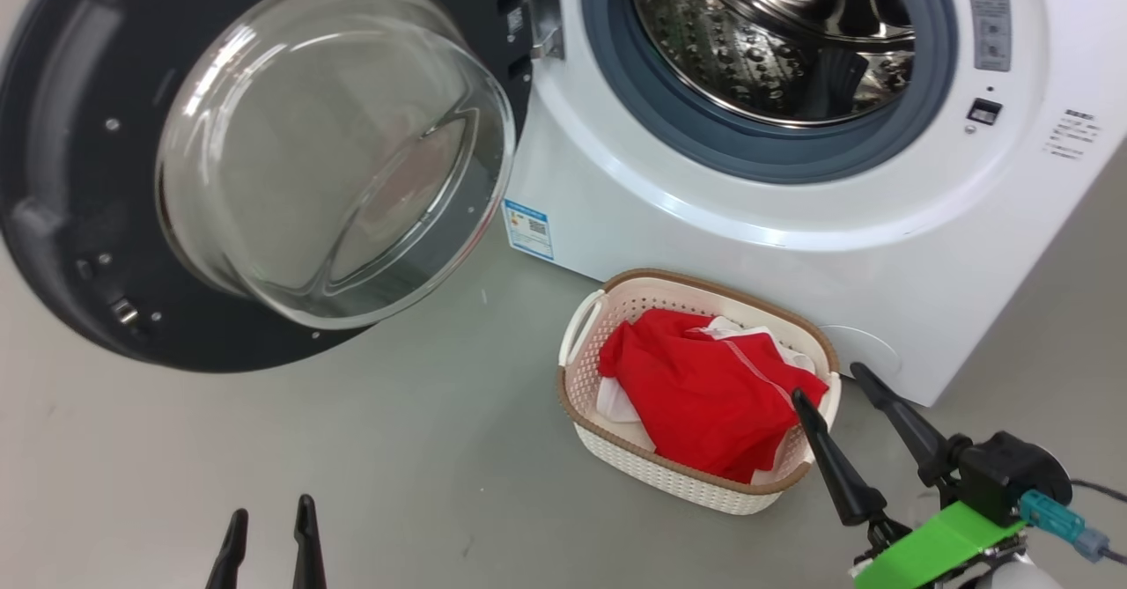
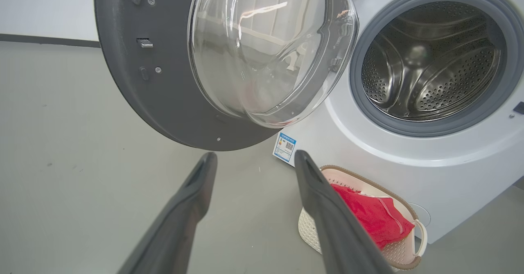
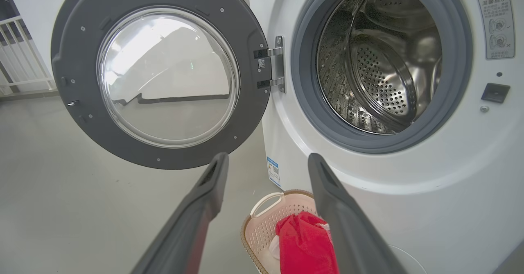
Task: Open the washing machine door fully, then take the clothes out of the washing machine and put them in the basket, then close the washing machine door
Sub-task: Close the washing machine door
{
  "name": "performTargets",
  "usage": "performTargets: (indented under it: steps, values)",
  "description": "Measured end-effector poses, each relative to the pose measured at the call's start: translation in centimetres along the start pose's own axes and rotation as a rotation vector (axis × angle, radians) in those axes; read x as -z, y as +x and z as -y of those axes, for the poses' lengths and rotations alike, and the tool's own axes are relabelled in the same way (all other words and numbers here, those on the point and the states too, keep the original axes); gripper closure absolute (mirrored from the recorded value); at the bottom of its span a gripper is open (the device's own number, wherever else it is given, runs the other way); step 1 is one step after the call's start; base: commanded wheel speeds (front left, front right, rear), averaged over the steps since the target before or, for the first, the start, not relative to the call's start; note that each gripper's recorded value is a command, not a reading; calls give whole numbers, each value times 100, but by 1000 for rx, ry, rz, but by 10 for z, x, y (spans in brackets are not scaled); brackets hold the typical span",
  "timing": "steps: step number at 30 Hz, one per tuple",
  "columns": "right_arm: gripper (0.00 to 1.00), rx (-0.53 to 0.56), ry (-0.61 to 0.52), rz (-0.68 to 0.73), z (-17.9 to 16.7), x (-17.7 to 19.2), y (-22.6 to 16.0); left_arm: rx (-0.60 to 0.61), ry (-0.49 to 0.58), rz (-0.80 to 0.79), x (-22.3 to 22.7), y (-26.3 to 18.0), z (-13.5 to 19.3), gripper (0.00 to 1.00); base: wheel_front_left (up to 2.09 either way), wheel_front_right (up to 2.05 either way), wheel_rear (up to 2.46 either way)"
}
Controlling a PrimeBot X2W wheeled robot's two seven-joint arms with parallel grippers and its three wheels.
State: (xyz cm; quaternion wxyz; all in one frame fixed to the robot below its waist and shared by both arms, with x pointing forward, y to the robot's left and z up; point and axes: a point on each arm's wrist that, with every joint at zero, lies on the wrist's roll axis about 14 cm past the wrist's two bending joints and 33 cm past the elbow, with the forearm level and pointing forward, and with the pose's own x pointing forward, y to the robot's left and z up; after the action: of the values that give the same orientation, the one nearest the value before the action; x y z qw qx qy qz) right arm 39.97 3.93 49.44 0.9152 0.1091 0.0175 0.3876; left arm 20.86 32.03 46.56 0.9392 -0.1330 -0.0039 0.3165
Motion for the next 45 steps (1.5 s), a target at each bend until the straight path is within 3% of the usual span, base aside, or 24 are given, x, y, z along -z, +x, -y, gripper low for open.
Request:
performTargets:
  steps: [13, 15, 19, 27, 34, 38, 40, 45]
  values:
    - [0, -33, 10, 0, -7, -1, 10, -27, -37, 39, -13, -3, -4, 2, 0, 0, 0]
    - [0, -26, 12, 5, -6, -2, 10, -4, -80, 96, -31, 0, 0, 100, 0, 0, 0]
    - [0, -12, 24, 15, -4, -4, 9, 36, -107, 262, -84, 13, 1, 100, 0, 0, 0]
    - [0, 35, 36, 5, 10, 2, -1, 101, -115, 720, -243, 43, -7, 100, 0, 0, 0]
    - [0, 59, 34, -6, 22, 7, -5, 139, -182, 861, -321, 79, -14, 100, 0, 0, 0]
    - [0, 68, 29, -14, 31, 10, -5, 119, -274, 845, -344, 112, -27, 100, 0, 0, 0]
    - [0, 74, 25, -11, 36, 10, -4, 87, -298, 756, -337, 135, -36, 100, 0, 0, 0]
    - [0, 94, 32, -16, 46, 14, -5, 13, -485, 464, -296, 190, -54, 100, 0, 0, 0]
